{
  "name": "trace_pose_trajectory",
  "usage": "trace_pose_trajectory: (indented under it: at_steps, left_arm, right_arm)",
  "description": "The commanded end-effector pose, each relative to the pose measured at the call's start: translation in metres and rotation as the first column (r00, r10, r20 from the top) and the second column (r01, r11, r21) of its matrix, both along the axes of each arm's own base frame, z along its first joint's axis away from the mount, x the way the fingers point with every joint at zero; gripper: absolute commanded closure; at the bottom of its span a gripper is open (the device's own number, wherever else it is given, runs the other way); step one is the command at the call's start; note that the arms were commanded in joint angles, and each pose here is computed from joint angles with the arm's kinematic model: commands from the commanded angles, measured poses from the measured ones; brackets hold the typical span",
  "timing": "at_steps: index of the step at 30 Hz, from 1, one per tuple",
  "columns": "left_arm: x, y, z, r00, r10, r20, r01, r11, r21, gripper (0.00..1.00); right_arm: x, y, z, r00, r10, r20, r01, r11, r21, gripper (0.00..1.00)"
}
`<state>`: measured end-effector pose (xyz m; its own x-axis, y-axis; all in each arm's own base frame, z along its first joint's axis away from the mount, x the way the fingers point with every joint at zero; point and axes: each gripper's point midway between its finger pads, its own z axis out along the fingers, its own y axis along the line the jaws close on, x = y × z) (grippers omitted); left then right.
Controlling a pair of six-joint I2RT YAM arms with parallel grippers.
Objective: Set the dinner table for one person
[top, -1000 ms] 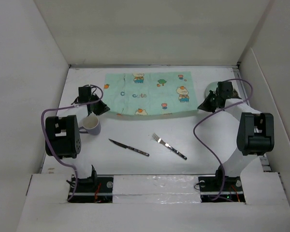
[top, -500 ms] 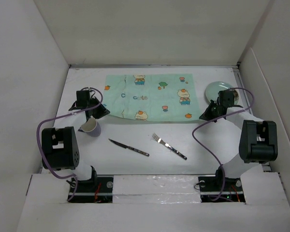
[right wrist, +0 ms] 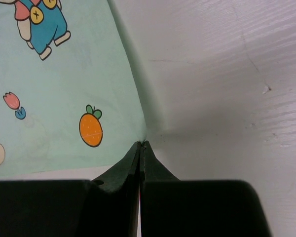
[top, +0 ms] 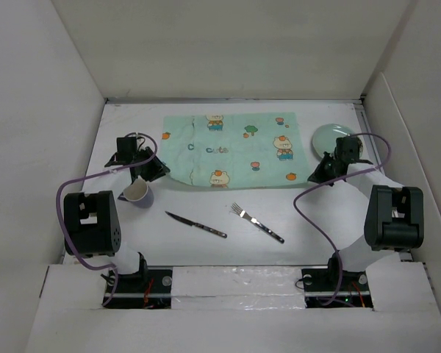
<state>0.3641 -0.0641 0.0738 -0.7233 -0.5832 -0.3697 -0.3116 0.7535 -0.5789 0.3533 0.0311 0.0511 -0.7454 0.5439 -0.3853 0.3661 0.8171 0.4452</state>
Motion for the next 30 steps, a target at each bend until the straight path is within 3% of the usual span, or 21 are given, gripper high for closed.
trace_pose_trajectory:
  at_steps: [1, 3, 13, 15, 18, 23, 27, 30]
  left_arm:
    - [0.009, 0.001, 0.014, 0.999, -0.017, 0.033, 0.017, 1.0, 0.007, 0.77]
    - [0.014, 0.0, 0.02, 0.999, -0.019, 0.043, 0.019, 1.0, 0.003, 0.75]
    - [0.049, -0.016, 0.085, 0.982, -0.059, 0.18, 0.061, 0.998, -0.01, 0.87]
    - [0.061, -0.033, 0.113, 0.966, -0.102, 0.238, 0.1, 0.995, 0.019, 0.9]
    - [0.077, -0.065, 0.16, 0.924, -0.167, 0.343, 0.152, 0.986, 0.069, 0.92]
    - [0.084, -0.134, 0.22, 0.832, -0.313, 0.457, 0.259, 0.949, 0.178, 0.93]
    - [0.057, -0.189, 0.224, 0.763, -0.447, 0.467, 0.361, 0.894, 0.265, 0.85]
    - [0.039, -0.202, 0.211, 0.751, -0.478, 0.455, 0.407, 0.878, 0.252, 0.76]
  right_arm:
    - [0.011, -0.014, 0.018, 0.999, -0.018, 0.049, 0.02, 0.999, -0.044, 0.93]
    - [0.012, -0.012, 0.016, 0.999, -0.014, 0.045, 0.016, 0.999, -0.036, 0.83]
    - [0.017, -0.004, 0.046, 0.998, 0.015, 0.069, -0.013, 1.0, -0.029, 0.56]
    - [0.031, -0.013, 0.07, 0.992, -0.024, 0.124, 0.03, 0.998, -0.049, 0.45]
    - [0.05, -0.042, 0.09, 0.975, -0.136, 0.175, 0.146, 0.988, -0.046, 0.37]
    - [0.07, -0.103, 0.074, 0.895, -0.414, 0.17, 0.407, 0.91, 0.075, 0.38]
    - [0.067, -0.146, 0.051, 0.8, -0.59, 0.106, 0.573, 0.804, 0.159, 0.39]
    - [0.069, -0.152, 0.038, 0.784, -0.617, 0.072, 0.6, 0.782, 0.168, 0.4]
